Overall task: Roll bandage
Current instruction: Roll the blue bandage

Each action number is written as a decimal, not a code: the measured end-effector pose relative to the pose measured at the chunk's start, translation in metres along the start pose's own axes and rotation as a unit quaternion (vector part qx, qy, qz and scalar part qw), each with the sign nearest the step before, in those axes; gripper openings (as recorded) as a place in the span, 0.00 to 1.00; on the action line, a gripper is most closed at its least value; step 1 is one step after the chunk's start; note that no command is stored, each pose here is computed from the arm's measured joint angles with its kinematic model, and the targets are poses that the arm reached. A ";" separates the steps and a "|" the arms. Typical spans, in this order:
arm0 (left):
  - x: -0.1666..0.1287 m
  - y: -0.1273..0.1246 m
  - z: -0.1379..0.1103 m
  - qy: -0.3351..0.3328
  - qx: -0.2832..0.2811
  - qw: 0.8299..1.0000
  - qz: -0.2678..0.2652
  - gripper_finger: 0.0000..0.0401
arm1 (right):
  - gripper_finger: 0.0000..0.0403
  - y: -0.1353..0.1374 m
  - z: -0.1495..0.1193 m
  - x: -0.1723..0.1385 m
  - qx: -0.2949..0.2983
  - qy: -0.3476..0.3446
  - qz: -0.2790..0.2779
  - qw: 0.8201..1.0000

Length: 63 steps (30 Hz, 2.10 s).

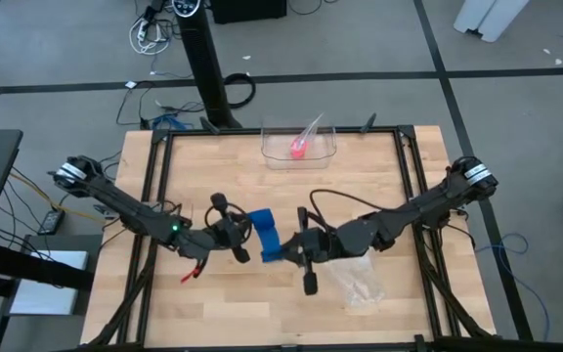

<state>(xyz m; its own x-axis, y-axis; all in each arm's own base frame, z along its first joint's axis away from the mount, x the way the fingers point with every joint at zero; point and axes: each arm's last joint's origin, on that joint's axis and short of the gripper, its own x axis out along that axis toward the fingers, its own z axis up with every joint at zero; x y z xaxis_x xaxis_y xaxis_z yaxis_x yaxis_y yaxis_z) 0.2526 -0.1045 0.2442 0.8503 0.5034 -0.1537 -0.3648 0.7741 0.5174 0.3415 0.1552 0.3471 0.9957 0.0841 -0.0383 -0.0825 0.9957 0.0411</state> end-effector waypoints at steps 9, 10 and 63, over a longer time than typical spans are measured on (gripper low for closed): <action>-0.016 -0.016 0.013 -0.058 0.012 0.998 -0.036 0.04 | 0.00 -0.039 0.029 0.010 -0.013 -0.002 -0.052 0.999; -0.018 -0.017 0.016 -0.061 0.012 0.997 -0.039 0.04 | 0.00 -0.044 0.029 0.011 -0.010 0.000 -0.059 0.998; -0.051 -0.013 0.073 -0.255 -0.146 0.921 -0.257 0.04 | 0.49 -0.025 0.002 -0.008 -0.066 0.110 0.002 0.992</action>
<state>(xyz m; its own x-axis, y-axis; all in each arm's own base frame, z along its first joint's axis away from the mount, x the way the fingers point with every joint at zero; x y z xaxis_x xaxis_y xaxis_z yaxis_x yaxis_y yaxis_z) 0.2413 -0.1684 0.3068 0.9796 -0.1461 0.1383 0.1122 0.9674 0.2272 0.3357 0.1296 0.3481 0.9634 0.0790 -0.2562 -0.1048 0.9905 -0.0888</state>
